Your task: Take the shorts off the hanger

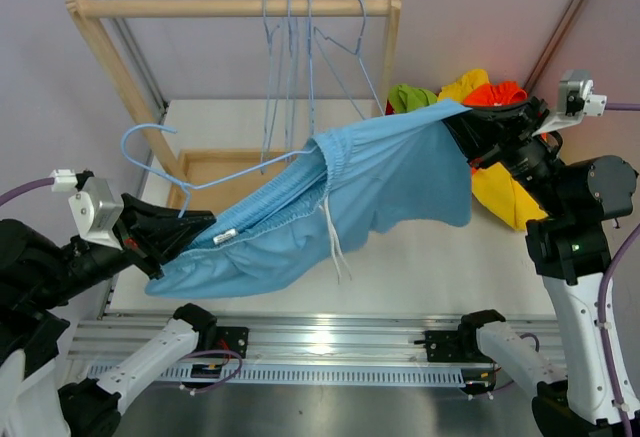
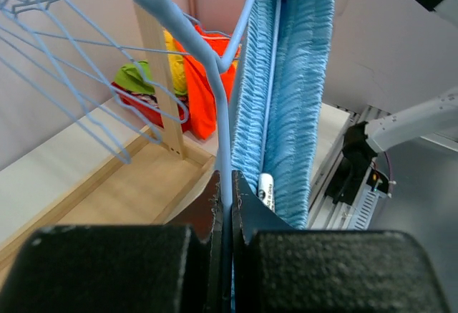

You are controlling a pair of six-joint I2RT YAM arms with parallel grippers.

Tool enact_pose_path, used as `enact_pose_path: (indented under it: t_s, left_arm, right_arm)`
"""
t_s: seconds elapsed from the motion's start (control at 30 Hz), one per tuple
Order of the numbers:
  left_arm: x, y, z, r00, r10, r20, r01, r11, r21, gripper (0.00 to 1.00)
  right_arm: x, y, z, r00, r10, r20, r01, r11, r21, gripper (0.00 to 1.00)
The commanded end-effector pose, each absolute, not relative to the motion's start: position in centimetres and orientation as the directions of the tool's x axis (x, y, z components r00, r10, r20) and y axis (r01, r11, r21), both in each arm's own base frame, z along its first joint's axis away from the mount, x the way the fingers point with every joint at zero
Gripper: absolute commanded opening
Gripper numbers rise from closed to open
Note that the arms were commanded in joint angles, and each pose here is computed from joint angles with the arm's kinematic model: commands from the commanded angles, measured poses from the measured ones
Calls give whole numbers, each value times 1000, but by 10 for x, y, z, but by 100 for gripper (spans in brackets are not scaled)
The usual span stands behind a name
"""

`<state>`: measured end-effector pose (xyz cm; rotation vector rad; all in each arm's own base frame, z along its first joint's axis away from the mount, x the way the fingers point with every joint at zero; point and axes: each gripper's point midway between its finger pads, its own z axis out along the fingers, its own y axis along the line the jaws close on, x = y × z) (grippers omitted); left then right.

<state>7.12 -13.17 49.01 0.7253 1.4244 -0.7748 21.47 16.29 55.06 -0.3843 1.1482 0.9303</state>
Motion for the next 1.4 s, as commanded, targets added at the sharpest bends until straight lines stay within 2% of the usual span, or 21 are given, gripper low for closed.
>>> enact_pose_path:
  t_s: [0.0,0.3,0.53,0.67,0.7,0.87,0.97,1.0,1.07,1.1,1.13,1.17,1.27,1.37]
  left_arm:
    - [48,-131,502,82,-45,-996,863,503,48,0]
    - [41,-125,502,86,-52,-995,864,501,49,0]
    - [49,-121,506,87,-53,-995,841,540,45,0]
    - [64,-116,519,102,-65,-993,799,599,43,0]
    - [71,-111,528,113,-93,-989,766,642,27,0]
    - [109,-115,561,154,-231,-961,702,710,-58,0]
    - [129,-124,572,154,-281,-947,694,713,-98,0]
    - [139,-129,569,129,-271,-954,688,717,-111,0]
    - [167,-125,560,50,-217,-975,601,786,-144,0]
    - [179,-120,550,9,-193,-981,544,824,-158,0]
    - [196,-97,529,-51,-156,-986,391,906,-164,0]
    - [203,-88,525,-68,-144,-987,324,933,-159,0]
    - [200,-47,494,-117,-111,-987,123,985,-125,0]
    - [188,-22,471,-144,-115,-983,11,993,-118,0]
  right_arm:
    - [246,127,566,186,506,-842,-658,701,276,0]
    - [279,71,545,201,598,-776,-431,765,478,0]
    - [272,72,540,181,605,-775,-450,752,482,0]
    - [259,83,536,156,604,-782,-505,729,462,0]
    - [251,94,537,137,593,-794,-562,706,431,0]
    - [193,145,530,5,590,-807,-795,492,354,0]
    - [161,176,515,-70,545,-835,-866,383,322,0]
    - [156,182,507,-105,518,-849,-860,382,339,0]
    - [163,185,490,-104,459,-883,-819,464,337,0]
    - [156,191,489,-112,438,-892,-828,456,327,0]
    - [158,183,501,-50,436,-899,-809,510,292,0]
    - [157,183,498,-61,420,-906,-799,524,296,0]
    - [151,170,518,12,430,-903,-788,560,256,0]
    - [150,166,526,35,432,-901,-782,573,244,0]
